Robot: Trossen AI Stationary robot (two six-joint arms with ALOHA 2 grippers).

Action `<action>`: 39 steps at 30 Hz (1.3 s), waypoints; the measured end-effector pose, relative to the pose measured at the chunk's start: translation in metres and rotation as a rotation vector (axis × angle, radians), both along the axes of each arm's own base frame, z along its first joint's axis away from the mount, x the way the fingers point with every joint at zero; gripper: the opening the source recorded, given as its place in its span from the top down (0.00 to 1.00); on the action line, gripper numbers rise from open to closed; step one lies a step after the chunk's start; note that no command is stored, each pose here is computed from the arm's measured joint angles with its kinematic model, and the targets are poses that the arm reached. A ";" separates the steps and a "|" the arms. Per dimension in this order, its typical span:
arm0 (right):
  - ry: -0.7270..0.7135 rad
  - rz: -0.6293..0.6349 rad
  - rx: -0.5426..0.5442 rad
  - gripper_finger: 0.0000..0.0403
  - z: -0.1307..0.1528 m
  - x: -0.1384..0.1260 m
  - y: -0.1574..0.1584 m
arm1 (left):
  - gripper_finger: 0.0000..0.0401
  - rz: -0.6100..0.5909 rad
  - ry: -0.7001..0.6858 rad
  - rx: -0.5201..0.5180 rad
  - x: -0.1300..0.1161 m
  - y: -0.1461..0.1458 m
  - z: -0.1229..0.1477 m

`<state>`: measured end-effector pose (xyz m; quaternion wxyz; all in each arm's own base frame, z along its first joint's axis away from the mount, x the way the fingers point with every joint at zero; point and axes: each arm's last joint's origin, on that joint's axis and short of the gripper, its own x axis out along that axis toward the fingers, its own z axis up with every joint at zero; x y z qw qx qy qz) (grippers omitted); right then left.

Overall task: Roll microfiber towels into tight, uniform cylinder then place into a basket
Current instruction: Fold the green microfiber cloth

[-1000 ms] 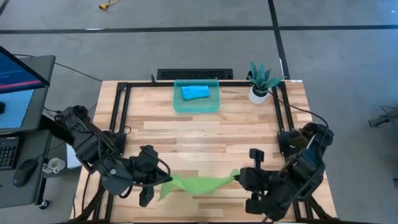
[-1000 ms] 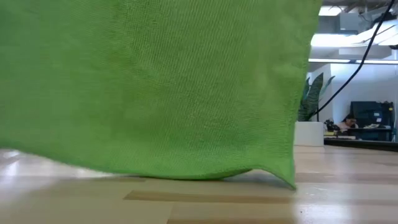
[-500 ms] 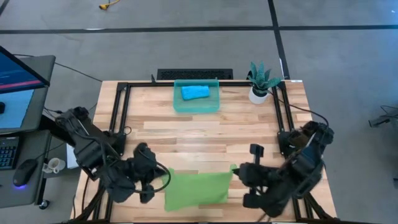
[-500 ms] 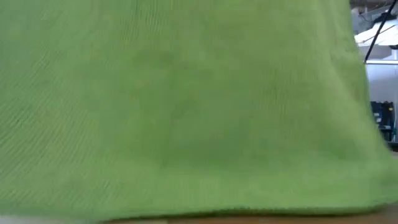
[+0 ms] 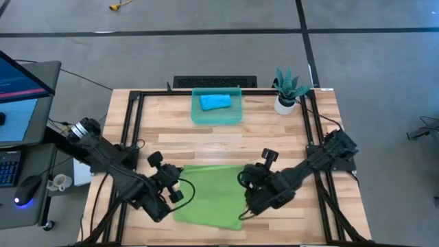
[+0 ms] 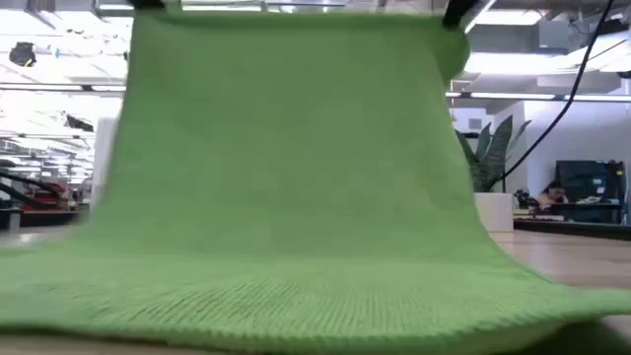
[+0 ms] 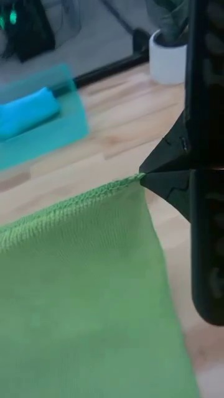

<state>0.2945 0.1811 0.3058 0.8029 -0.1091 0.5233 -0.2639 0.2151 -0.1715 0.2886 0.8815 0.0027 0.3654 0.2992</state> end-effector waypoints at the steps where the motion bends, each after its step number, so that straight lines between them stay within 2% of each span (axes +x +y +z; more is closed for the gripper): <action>1: 0.002 -0.013 -0.019 1.00 -0.007 0.001 -0.003 | 1.00 0.001 -0.007 0.019 0.000 0.001 -0.010; 7: 0.011 -0.045 -0.075 1.00 -0.045 0.007 -0.015 | 1.00 0.008 -0.027 0.129 0.000 0.011 -0.046; 11: 0.025 -0.065 -0.107 1.00 -0.067 0.007 -0.024 | 1.00 -0.029 0.016 0.268 0.002 0.022 -0.060; 17: 0.036 -0.069 -0.137 0.99 -0.090 0.007 -0.034 | 1.00 -0.013 0.073 0.368 0.008 0.043 -0.081; 26: 0.064 -0.032 -0.143 0.99 -0.088 0.009 -0.035 | 1.00 -0.056 0.186 0.468 0.016 0.061 -0.094; 28: 0.054 -0.034 -0.112 0.99 -0.087 0.011 -0.033 | 1.00 -0.068 0.193 0.453 0.017 0.060 -0.094; 33: 0.027 0.019 0.046 0.98 -0.089 0.015 -0.015 | 1.00 -0.146 0.258 0.366 0.013 0.051 -0.098; 39: 0.036 0.042 0.204 0.98 -0.090 0.013 0.000 | 1.00 -0.201 0.251 0.375 0.007 0.040 -0.098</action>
